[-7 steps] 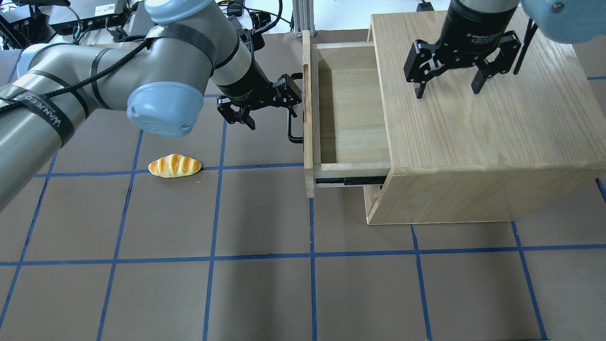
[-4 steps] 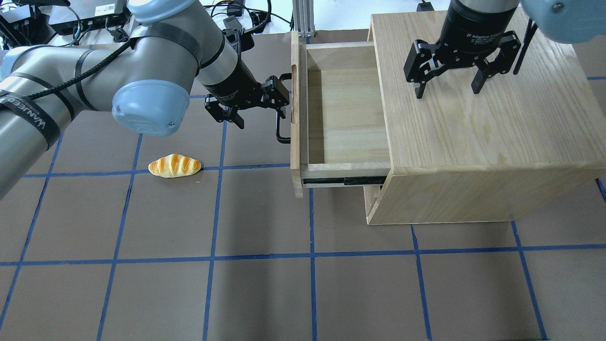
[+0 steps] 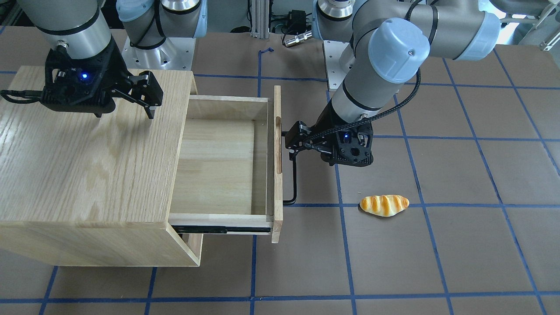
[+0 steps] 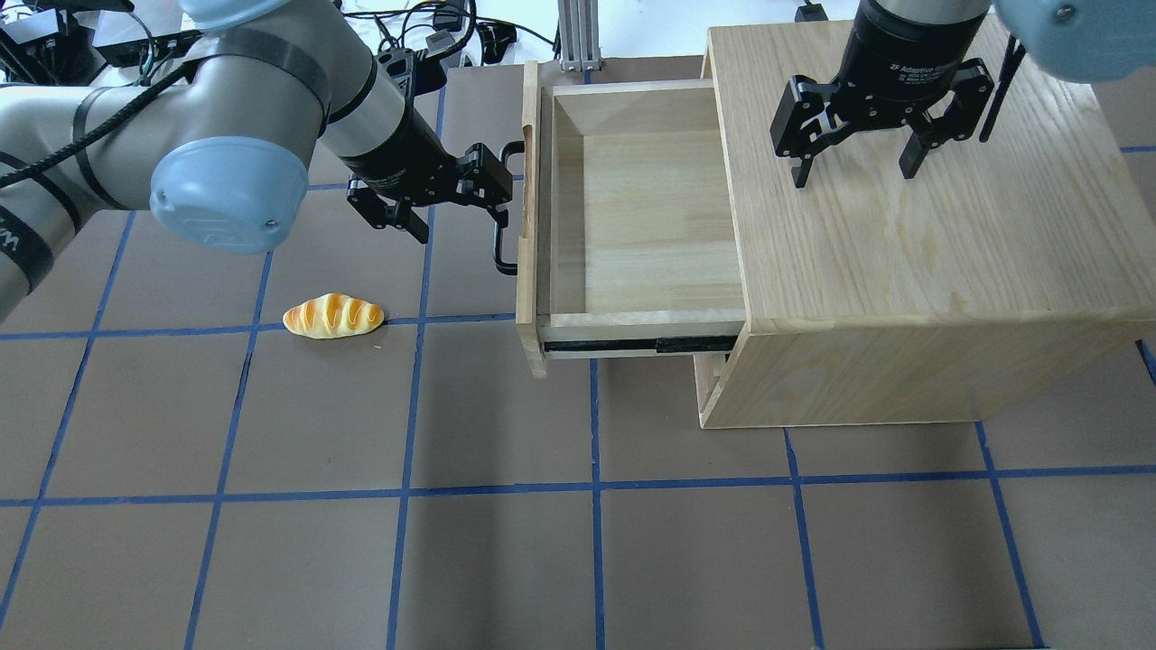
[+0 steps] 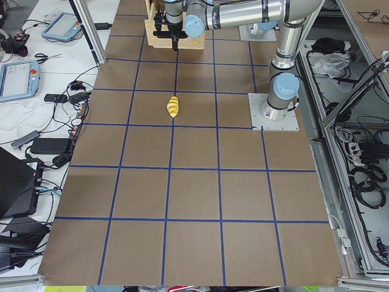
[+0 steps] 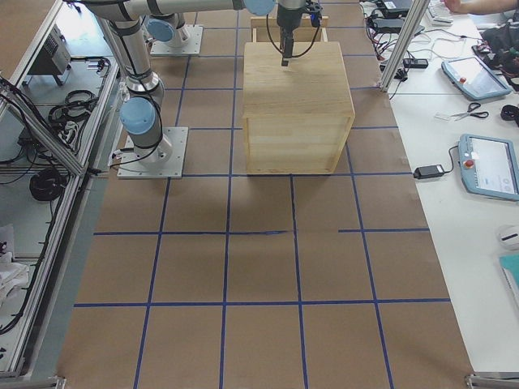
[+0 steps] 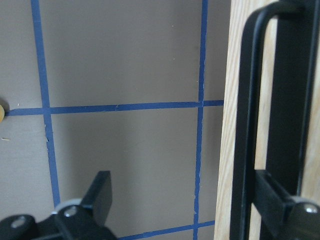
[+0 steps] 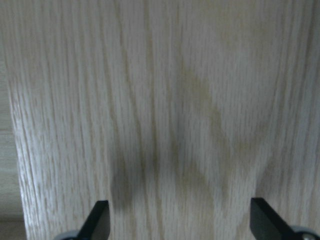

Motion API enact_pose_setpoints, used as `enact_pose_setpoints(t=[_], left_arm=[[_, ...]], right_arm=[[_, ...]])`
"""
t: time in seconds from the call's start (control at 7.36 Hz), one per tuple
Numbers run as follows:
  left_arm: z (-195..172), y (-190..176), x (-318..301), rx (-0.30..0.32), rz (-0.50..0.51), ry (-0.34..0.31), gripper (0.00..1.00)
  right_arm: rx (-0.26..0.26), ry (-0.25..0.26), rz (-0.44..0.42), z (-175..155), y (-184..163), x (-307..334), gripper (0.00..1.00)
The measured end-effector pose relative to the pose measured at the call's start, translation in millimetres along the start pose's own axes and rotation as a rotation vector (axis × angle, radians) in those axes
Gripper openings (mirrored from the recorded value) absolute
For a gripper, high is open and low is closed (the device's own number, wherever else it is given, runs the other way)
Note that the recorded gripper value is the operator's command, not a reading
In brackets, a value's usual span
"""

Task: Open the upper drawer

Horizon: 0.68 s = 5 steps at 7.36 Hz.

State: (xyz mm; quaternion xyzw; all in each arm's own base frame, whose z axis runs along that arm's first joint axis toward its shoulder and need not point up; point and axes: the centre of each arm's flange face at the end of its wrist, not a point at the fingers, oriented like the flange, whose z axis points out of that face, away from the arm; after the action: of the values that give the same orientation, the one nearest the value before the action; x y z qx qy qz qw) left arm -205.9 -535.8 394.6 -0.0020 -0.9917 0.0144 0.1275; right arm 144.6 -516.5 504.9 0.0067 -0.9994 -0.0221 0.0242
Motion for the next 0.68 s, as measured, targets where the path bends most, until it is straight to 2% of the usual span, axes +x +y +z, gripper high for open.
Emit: enact_pose_setpoints(t=[0.68], left_arm=[[-19,3,-20,0.0,0.014,-0.003,1.0]], right_arm=[[-0.001,0.0,0.0,0,0,0,1.0]])
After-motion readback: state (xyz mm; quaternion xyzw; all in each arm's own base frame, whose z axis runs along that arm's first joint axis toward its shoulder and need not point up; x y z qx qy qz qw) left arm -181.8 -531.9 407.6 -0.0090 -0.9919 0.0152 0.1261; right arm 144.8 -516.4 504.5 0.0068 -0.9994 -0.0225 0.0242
